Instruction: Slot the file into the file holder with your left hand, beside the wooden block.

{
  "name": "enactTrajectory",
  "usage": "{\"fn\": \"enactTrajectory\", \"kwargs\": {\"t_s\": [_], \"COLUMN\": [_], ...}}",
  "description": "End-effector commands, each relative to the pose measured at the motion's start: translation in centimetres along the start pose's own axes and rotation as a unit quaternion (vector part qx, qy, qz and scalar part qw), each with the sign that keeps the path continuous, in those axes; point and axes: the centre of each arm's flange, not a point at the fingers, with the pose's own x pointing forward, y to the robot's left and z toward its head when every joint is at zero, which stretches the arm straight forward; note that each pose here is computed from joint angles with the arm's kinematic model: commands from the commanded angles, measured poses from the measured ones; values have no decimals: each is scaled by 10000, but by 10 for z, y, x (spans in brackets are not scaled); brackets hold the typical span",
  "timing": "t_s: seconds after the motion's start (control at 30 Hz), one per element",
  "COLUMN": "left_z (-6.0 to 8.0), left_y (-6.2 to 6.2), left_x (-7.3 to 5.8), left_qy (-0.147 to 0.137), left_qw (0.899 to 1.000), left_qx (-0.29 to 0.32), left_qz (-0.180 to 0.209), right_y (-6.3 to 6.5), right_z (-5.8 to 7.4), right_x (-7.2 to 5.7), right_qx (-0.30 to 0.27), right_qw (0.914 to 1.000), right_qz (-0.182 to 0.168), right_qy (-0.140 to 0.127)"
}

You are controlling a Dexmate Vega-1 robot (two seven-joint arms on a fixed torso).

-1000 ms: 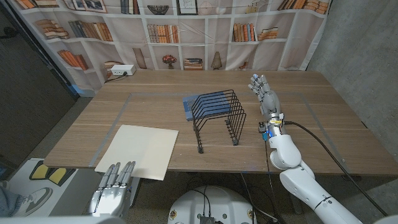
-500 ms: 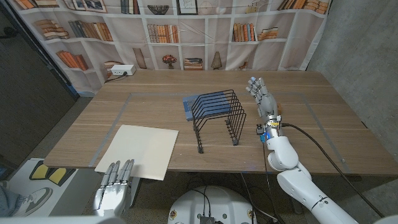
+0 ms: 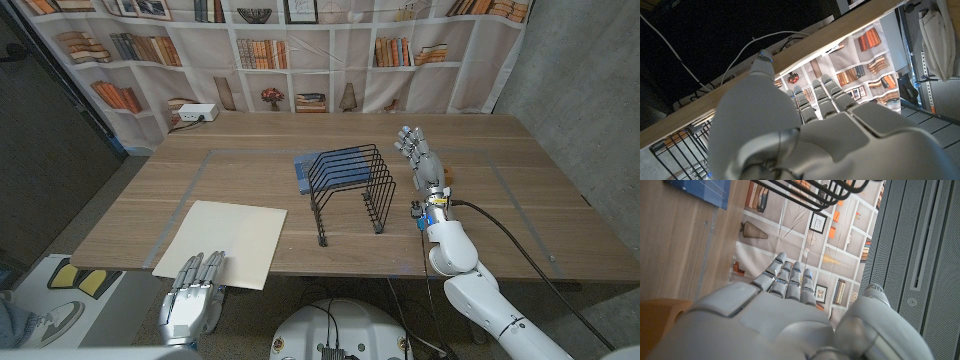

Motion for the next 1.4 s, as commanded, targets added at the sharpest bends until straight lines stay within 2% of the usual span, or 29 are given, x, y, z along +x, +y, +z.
{"fn": "enactTrajectory", "kwargs": {"t_s": [0.03,0.6,0.9,1.1,1.4], "left_z": [-2,-1,-1,-1,-1], "left_y": [-4,-15,-19,-16,-2], "left_x": [8,7,12,16,30], "left_qy": [-250,-213,-81,-18,96], "left_qw": [9994,9993,9985,9976,9959], "left_qx": [-252,-302,-534,-696,-896], "left_qz": [-29,-87,-26,20,-8], "right_y": [3,2,4,5,3], "right_z": [-3,-2,1,0,-2], "right_x": [-6,-12,-12,-11,-11], "right_qx": [-8,-75,-107,-97,-46], "right_qw": [10000,9999,9998,9998,9997], "right_qz": [-76,-109,-110,-131,-174], "right_qy": [51,107,124,142,175]}}
